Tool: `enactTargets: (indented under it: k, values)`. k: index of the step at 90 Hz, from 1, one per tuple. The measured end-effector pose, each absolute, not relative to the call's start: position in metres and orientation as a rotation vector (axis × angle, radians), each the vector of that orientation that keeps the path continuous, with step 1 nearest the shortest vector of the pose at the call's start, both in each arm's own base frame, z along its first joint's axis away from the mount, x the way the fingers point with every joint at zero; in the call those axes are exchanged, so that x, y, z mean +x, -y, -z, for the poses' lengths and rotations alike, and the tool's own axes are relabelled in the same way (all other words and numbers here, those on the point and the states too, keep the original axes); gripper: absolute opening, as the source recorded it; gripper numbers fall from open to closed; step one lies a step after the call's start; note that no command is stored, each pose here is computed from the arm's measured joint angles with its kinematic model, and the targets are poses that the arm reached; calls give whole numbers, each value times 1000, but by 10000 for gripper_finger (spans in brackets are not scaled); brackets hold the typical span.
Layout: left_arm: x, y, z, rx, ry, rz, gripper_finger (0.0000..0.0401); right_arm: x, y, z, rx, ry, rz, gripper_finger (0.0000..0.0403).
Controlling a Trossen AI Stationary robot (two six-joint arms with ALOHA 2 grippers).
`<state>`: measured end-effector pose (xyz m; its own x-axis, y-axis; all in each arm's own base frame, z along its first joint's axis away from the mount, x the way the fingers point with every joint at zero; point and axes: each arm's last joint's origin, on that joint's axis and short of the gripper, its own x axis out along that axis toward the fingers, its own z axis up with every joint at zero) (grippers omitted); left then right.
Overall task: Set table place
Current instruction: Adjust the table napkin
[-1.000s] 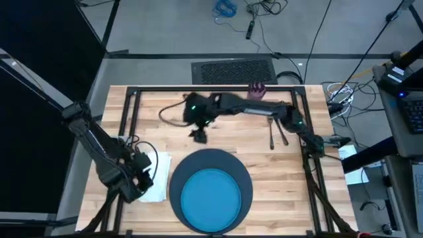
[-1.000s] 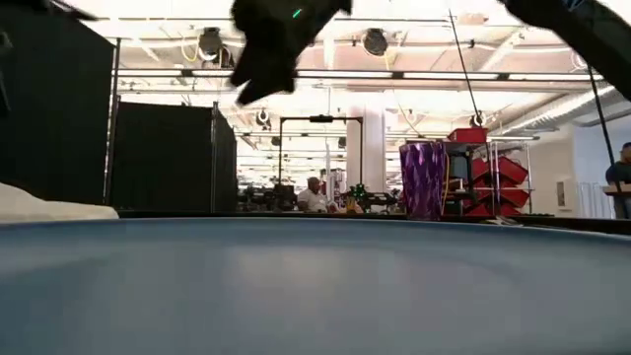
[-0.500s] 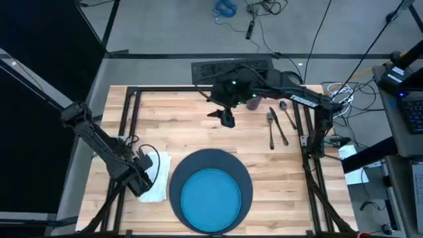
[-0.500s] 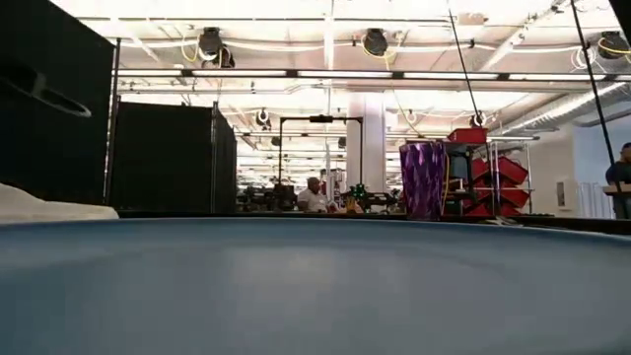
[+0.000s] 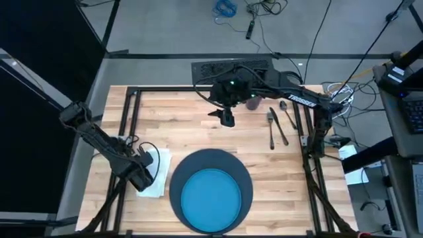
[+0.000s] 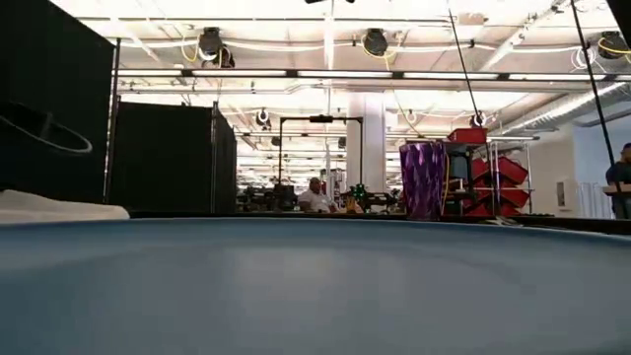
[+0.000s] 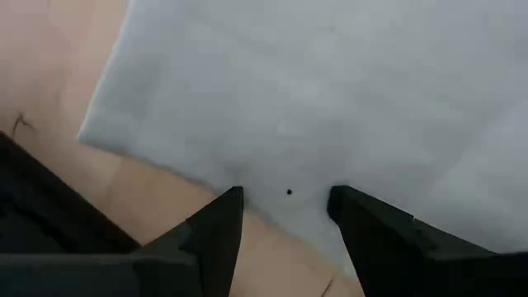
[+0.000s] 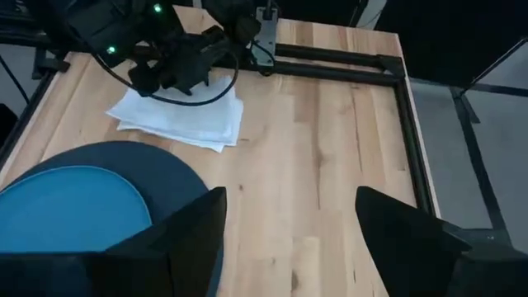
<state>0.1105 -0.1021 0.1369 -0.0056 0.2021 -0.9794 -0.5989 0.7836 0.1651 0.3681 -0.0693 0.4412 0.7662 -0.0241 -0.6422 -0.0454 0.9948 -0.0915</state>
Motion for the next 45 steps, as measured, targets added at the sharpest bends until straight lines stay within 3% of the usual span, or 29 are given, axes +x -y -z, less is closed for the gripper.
enactTargets:
  k: [22, 45]
  values:
    - [121, 110, -163, -295, -1384, -660, 165, 365, 88, -440, -81, -703, 38, 255]
    - [137, 130, -180, -413, -1402, -444, 150, 361, 105, -440, -43, -704, 87, 255]
